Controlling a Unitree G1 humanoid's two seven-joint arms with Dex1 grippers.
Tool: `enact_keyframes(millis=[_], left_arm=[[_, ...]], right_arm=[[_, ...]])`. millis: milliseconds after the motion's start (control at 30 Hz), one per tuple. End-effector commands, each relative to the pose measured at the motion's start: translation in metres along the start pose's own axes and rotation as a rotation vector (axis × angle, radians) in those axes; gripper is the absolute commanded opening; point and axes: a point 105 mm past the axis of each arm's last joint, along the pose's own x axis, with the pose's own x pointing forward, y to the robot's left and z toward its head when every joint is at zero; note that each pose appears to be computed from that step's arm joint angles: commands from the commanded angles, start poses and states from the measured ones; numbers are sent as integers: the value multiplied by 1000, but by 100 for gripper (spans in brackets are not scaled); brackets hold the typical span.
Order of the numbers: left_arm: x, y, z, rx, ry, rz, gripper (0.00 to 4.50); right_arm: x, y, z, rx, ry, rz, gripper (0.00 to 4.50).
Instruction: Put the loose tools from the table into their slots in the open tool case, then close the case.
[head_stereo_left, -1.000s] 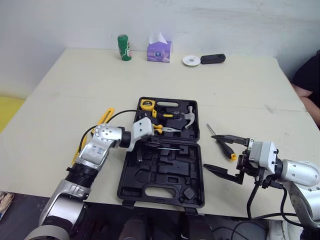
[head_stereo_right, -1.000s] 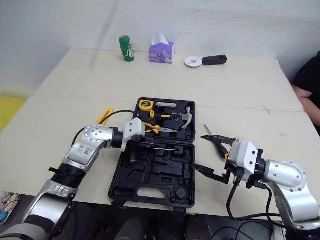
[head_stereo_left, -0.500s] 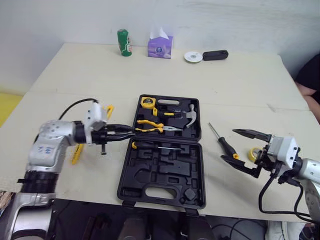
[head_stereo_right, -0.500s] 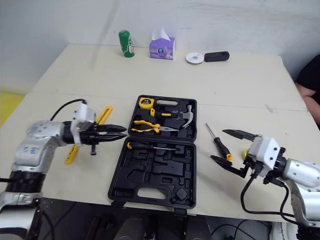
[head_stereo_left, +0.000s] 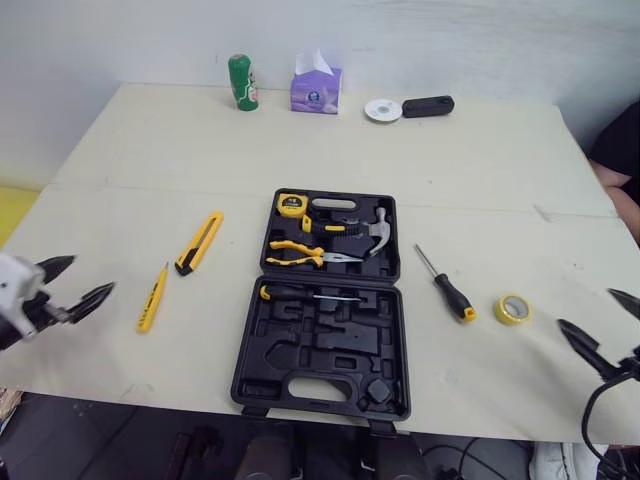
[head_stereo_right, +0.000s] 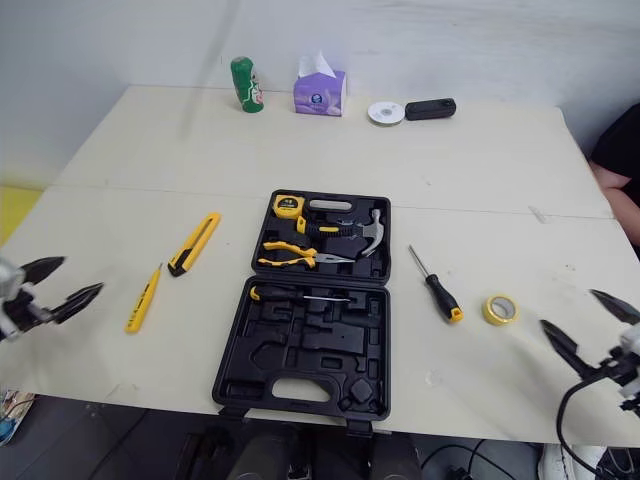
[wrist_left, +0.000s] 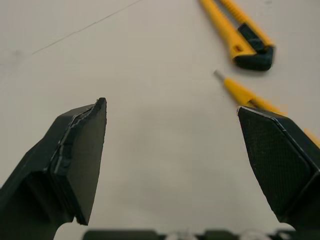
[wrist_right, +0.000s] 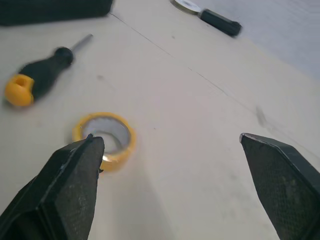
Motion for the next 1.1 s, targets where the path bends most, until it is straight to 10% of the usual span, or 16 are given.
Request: enact_keyframes(millis=[33,500,1100], left_arm=[[-44,39,-7,-68,-17,247,441],[-95,65,-44,-250,-26,544,441],[14,2,45,-91,-246,27,441]], right_arm=[[-35,-21,-17,-17,64,-180,450],[-117,-25,-68,-13,299,-541,450],[-18,-12,-23,146,-7,-292,450]])
